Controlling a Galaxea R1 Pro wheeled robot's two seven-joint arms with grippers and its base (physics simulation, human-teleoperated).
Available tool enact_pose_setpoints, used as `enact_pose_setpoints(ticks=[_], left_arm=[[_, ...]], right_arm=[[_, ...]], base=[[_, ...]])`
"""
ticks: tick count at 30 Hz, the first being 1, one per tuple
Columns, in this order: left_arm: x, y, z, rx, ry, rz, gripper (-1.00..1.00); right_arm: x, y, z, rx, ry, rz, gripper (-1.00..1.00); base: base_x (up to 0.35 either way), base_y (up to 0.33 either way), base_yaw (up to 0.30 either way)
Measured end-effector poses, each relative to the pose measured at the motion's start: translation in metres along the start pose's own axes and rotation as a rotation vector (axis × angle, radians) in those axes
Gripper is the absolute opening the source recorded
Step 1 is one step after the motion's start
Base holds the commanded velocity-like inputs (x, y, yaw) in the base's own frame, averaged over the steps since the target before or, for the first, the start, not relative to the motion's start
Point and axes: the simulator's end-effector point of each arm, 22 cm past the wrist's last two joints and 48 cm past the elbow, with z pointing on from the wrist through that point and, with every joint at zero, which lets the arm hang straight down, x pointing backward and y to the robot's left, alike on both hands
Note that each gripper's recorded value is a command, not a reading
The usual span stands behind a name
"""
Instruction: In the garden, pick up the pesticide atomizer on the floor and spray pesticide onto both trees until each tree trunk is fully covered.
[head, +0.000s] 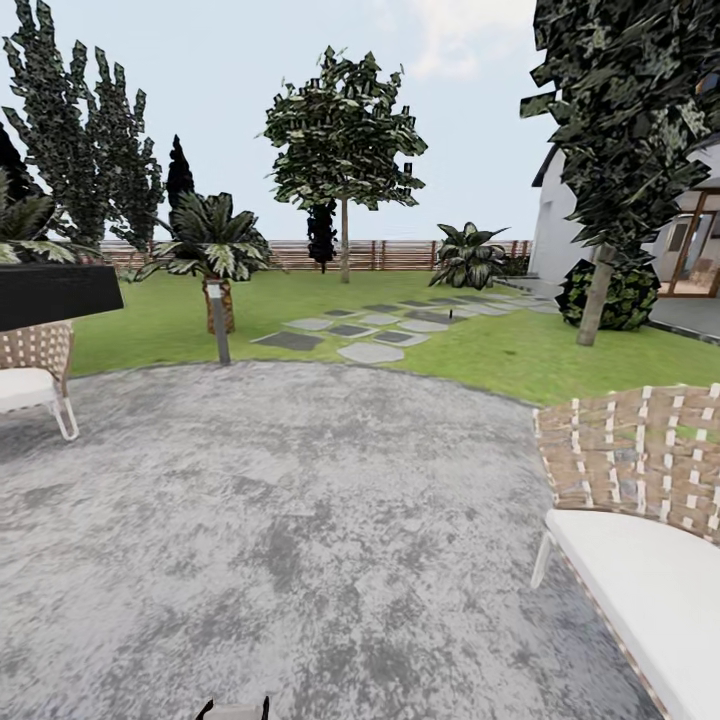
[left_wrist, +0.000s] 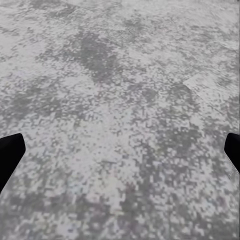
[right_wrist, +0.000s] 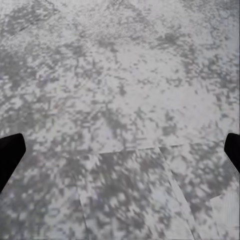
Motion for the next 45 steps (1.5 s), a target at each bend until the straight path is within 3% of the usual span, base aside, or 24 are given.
enact_pose_setpoints(ticks=[45], left_arm=[[-0.0001, -0.0001, 0.0000, 0.000, 0.000, 0.000, 1.00]], right_arm=[[-0.0070, -0.0013, 0.0009, -0.003, -0.015, -0.002, 1.00]], base=[[0.327, 0.000, 0.000]])
